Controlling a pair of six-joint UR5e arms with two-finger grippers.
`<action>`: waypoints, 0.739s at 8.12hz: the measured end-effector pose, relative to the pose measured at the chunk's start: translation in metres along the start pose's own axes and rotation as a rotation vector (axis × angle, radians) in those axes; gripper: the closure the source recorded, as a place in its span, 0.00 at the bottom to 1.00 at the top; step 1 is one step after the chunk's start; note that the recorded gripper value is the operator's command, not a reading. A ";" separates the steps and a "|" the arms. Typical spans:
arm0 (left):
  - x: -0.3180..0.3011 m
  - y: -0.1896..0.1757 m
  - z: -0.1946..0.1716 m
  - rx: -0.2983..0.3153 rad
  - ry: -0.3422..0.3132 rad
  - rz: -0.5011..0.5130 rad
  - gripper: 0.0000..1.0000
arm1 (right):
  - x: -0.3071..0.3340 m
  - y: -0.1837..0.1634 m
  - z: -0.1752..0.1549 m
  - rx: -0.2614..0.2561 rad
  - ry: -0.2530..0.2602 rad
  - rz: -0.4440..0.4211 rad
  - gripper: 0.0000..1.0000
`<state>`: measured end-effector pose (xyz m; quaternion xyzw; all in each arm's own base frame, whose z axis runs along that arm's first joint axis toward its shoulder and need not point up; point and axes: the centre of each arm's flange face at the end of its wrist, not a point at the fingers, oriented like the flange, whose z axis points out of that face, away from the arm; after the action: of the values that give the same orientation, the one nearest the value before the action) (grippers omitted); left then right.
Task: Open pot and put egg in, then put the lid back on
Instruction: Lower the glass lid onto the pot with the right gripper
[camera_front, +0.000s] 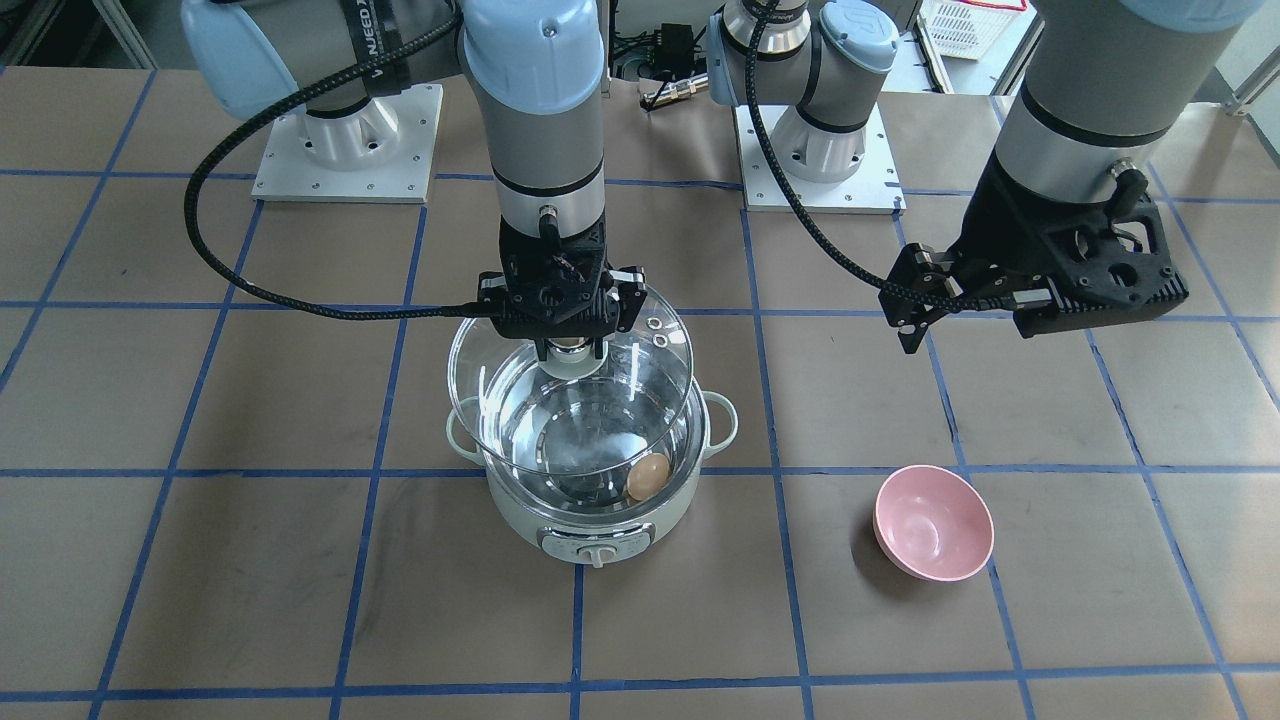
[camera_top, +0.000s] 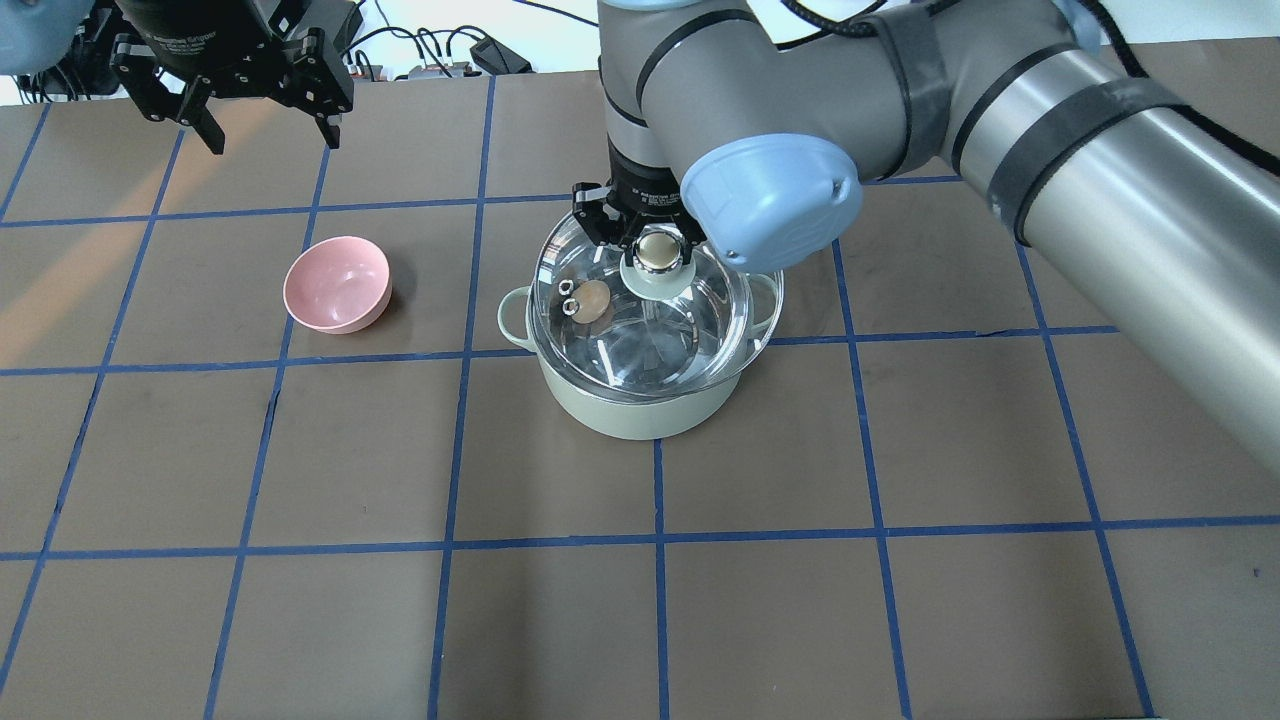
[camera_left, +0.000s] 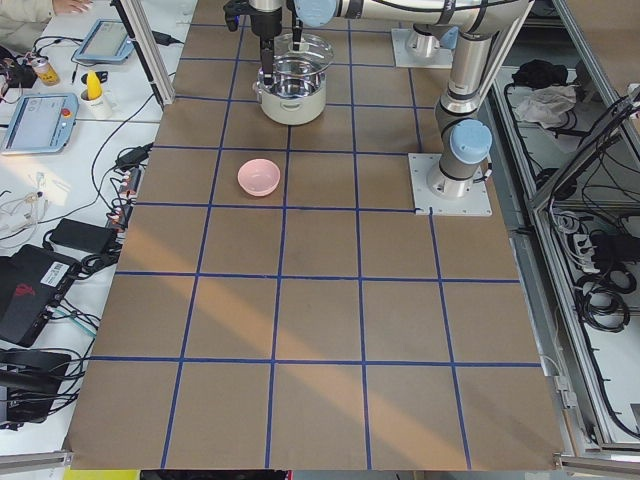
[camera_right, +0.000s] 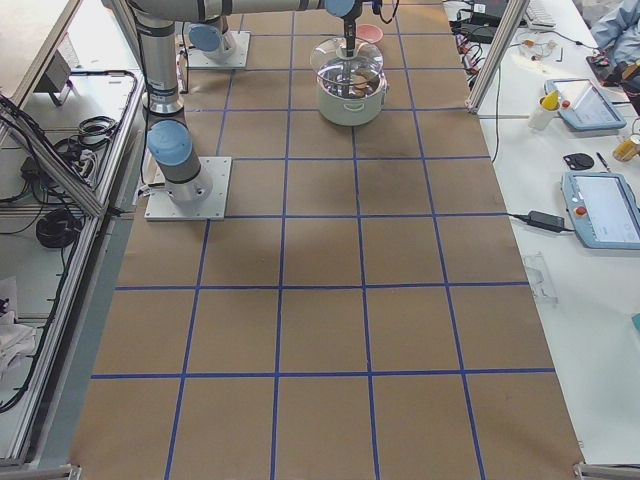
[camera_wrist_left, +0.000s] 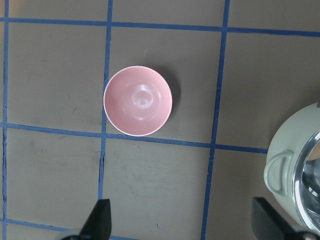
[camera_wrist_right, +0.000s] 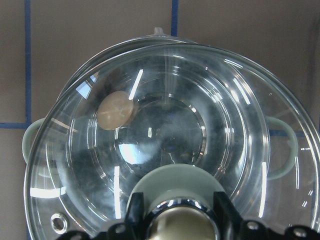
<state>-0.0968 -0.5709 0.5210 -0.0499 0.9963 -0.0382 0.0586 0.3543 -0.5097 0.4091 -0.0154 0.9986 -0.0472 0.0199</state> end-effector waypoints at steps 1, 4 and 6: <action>-0.001 -0.002 0.001 0.007 0.004 -0.008 0.00 | -0.001 -0.002 0.011 0.005 -0.003 -0.017 1.00; 0.000 -0.008 0.003 0.026 0.016 -0.028 0.00 | -0.006 -0.010 0.026 0.023 -0.022 0.018 1.00; 0.009 -0.006 0.004 0.021 0.061 -0.023 0.00 | -0.008 -0.010 0.034 0.011 -0.028 0.033 1.00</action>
<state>-0.1048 -0.5782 0.5164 -0.0598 0.9965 -0.0506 0.0284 0.3642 -0.5224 0.3764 0.0007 0.9980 -0.0521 0.0347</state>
